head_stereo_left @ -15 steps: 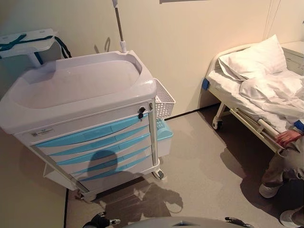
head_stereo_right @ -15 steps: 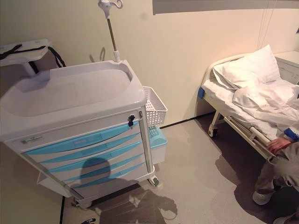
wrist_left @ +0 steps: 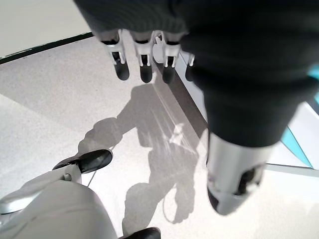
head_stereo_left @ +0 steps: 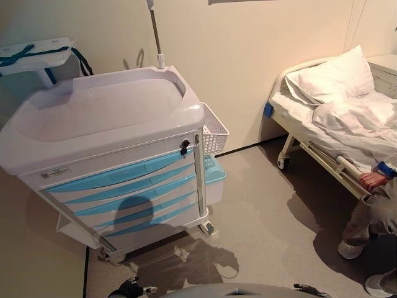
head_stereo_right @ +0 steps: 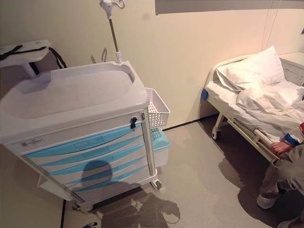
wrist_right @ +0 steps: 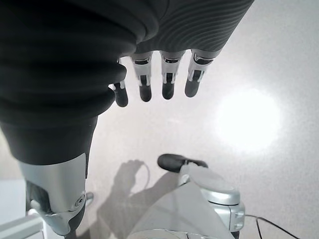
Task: Open the drawer and pick up the medicine
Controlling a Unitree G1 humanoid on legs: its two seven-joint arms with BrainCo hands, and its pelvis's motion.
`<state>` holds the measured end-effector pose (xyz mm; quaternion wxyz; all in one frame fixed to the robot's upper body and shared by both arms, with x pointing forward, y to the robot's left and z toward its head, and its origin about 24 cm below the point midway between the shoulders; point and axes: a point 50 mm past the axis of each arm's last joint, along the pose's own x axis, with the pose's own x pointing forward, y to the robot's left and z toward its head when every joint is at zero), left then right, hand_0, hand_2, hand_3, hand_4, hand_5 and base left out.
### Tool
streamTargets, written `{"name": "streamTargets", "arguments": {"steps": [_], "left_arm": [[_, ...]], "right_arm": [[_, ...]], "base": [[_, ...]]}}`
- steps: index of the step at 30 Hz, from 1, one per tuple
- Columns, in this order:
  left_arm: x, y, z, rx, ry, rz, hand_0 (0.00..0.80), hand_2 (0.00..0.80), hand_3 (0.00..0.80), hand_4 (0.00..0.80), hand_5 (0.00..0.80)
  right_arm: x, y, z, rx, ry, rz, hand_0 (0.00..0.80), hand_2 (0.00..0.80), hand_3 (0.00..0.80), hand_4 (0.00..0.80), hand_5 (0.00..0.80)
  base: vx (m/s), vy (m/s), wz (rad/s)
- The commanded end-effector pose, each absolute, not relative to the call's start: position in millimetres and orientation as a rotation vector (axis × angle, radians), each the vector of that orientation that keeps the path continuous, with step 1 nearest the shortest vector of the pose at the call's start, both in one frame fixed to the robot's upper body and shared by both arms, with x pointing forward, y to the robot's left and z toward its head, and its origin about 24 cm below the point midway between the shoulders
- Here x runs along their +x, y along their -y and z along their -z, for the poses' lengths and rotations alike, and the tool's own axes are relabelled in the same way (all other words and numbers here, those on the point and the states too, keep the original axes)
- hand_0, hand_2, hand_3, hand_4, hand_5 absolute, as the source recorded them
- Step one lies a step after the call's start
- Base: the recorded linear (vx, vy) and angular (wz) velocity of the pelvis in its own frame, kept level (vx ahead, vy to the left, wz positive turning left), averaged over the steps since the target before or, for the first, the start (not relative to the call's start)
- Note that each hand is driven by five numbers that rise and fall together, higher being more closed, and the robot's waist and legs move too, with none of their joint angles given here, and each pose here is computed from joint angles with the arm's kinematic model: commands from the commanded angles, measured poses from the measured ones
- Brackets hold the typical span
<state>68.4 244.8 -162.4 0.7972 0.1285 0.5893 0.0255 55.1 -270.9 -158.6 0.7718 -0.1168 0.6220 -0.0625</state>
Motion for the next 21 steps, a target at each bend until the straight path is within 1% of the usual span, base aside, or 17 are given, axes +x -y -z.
{"name": "streamTargets", "arguments": {"steps": [1,16,21], "left_arm": [[86.2,-251.6,158.4,0.316,-1.239,-0.052,0.0,0.0,0.0,0.0,0.0],[90.4,-253.8,156.7,0.311,-1.223,-0.066,0.0,0.0,0.0,0.0,0.0],[96.4,-254.9,154.8,0.307,-1.201,-0.077,0.0,0.0,0.0,0.0,0.0]], "right_arm": [[73.8,265.4,158.0,-0.269,-1.32,0.099,0.0,0.0,0.0,0.0,0.0],[77.0,267.2,156.8,-0.275,-1.314,0.099,0.0,0.0,0.0,0.0,0.0],[84.9,269.8,154.4,-0.285,-1.292,0.104,0.0,0.0,0.0,0.0,0.0]], "base": [[0.0,0.0,0.0],[0.0,0.0,0.0],[-0.054,0.004,0.0]]}}
